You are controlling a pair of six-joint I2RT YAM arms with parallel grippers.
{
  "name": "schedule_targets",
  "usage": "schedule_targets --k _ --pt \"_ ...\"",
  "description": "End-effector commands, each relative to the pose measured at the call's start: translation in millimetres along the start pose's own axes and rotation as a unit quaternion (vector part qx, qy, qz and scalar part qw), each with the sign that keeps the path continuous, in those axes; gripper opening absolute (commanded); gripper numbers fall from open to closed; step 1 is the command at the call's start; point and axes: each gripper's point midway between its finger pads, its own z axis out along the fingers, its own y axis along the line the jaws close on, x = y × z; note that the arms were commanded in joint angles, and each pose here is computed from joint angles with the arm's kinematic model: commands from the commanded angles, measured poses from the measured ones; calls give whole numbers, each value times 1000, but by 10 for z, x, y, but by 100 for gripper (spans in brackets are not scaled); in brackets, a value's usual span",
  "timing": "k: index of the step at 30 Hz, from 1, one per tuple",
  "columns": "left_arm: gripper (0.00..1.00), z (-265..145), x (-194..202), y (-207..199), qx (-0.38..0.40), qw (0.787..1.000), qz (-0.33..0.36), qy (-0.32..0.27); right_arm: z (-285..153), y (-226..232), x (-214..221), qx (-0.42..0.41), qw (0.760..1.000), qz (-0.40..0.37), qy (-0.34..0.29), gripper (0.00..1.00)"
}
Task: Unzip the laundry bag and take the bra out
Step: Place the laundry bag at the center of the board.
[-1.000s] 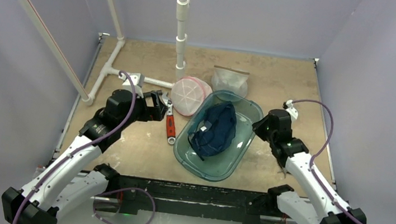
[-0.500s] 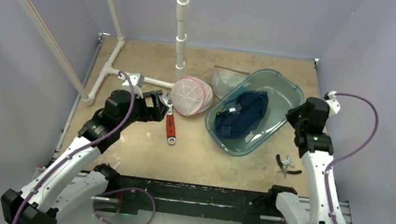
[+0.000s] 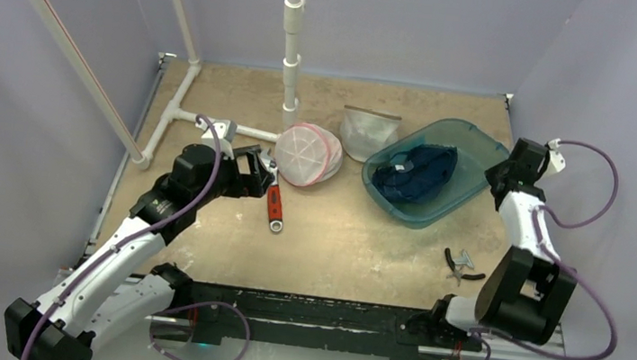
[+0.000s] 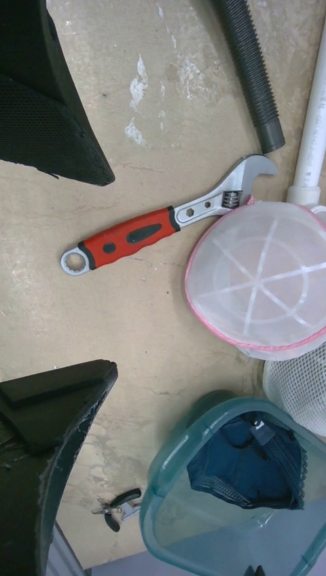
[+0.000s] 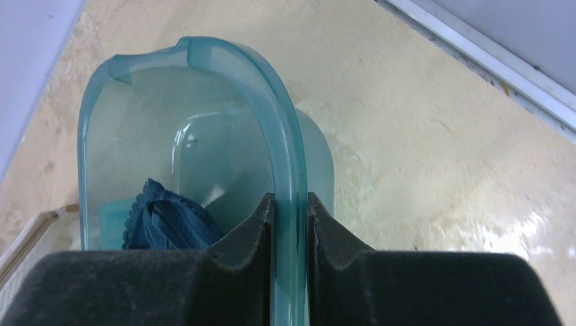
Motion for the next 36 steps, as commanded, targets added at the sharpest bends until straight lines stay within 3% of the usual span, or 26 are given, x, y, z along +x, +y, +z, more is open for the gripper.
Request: schedule_targets --k 1,9,10,12,13,17,22,28,30,33,36 --pt "99 22 -36 -97 22 1000 -3 -7 276 255 -574 -19 997 -29 -76 0" --pt "100 38 -16 -30 5 1000 0 -2 1035 305 -689 28 996 -65 -49 0" --pt "99 37 -19 -19 1 1000 2 -1 1092 320 -682 28 996 -65 -46 5" --pt "99 32 -6 -16 1 1000 3 1 1154 349 -667 24 997 -61 -41 36" --pt "99 34 -8 -18 1 1000 3 1 1159 372 -670 22 997 -56 -41 44" --pt "100 34 -4 -16 1 1000 1 1 1051 413 -759 19 998 -46 -47 66" --pt "99 14 -65 23 -12 1000 -1 -15 511 649 -1081 -23 995 -10 -98 70" --pt "100 9 -100 198 -63 997 -15 -29 -737 1646 -934 -184 971 -32 -152 69" --pt "100 -5 -129 289 -90 995 -23 -39 -1131 1983 -599 -274 950 -60 -141 67" --pt "99 -54 -198 374 -114 991 -36 -61 -1629 2360 17 -415 897 -118 -89 64" --pt "99 -109 -307 350 -111 990 -38 -84 -1849 2499 731 -482 858 -176 -23 64"
